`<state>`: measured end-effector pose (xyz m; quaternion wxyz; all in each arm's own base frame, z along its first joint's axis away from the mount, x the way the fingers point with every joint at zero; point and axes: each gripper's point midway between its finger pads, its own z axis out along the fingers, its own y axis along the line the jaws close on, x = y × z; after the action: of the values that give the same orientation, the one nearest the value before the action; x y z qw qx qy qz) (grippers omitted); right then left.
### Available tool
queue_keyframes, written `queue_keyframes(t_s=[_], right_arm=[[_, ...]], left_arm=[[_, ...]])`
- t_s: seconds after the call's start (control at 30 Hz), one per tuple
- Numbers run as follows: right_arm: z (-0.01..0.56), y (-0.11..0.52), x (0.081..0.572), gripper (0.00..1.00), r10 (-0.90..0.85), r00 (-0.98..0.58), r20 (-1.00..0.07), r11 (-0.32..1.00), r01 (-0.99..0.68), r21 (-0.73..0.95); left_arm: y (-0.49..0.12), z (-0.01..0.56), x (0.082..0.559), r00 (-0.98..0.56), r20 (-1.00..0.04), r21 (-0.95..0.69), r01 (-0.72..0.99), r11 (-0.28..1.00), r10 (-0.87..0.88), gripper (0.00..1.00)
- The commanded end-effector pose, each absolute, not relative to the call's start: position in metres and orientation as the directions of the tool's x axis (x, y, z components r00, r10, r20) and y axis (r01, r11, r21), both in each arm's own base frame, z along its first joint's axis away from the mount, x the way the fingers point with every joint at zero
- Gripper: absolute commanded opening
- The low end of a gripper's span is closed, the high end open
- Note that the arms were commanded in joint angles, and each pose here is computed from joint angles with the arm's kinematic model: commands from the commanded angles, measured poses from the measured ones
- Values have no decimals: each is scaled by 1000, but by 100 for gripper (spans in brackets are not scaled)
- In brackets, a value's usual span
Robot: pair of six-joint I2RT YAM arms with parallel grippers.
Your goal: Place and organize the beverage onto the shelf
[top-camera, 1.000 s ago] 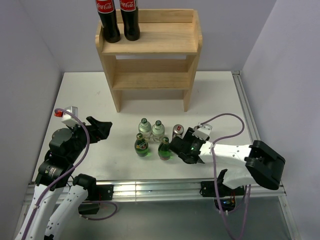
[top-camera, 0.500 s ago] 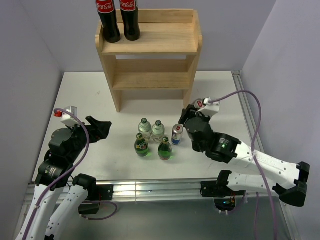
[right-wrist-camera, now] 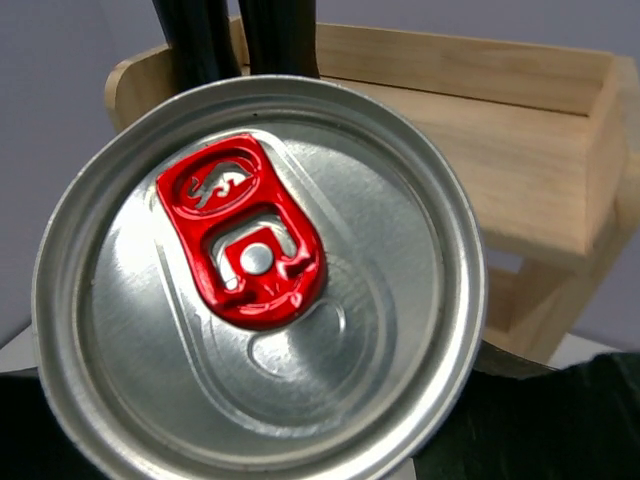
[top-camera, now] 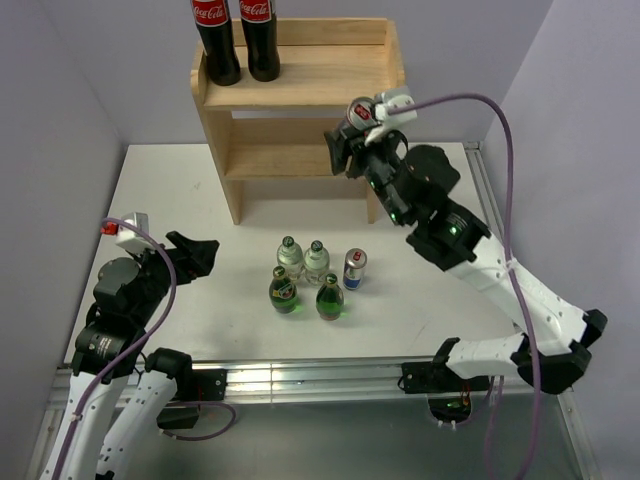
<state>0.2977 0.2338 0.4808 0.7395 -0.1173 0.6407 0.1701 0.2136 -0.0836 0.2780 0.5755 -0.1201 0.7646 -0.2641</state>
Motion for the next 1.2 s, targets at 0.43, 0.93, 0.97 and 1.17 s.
queue_keyframes(t_s=[0.43,0.93,0.97,1.17], right_arm=[[590,227,425,0,30,268,-963,954,-295,-53],[539,184,458,0,27,106,-994,982,-187,7],[536,181,459,0,30,95,-995,983,-183,13],[510,177,469,0,26,14,-1000,984,-176,23]], left_arm=[[-83,290,213,-262,-836,-531,162,832,-483,92],[-79,293,212,-243,-837,-532,153,833,-490,90],[-78,293,211,-241,-836,-533,152,832,-492,90],[-77,294,211,-236,-836,-534,150,832,-495,90]])
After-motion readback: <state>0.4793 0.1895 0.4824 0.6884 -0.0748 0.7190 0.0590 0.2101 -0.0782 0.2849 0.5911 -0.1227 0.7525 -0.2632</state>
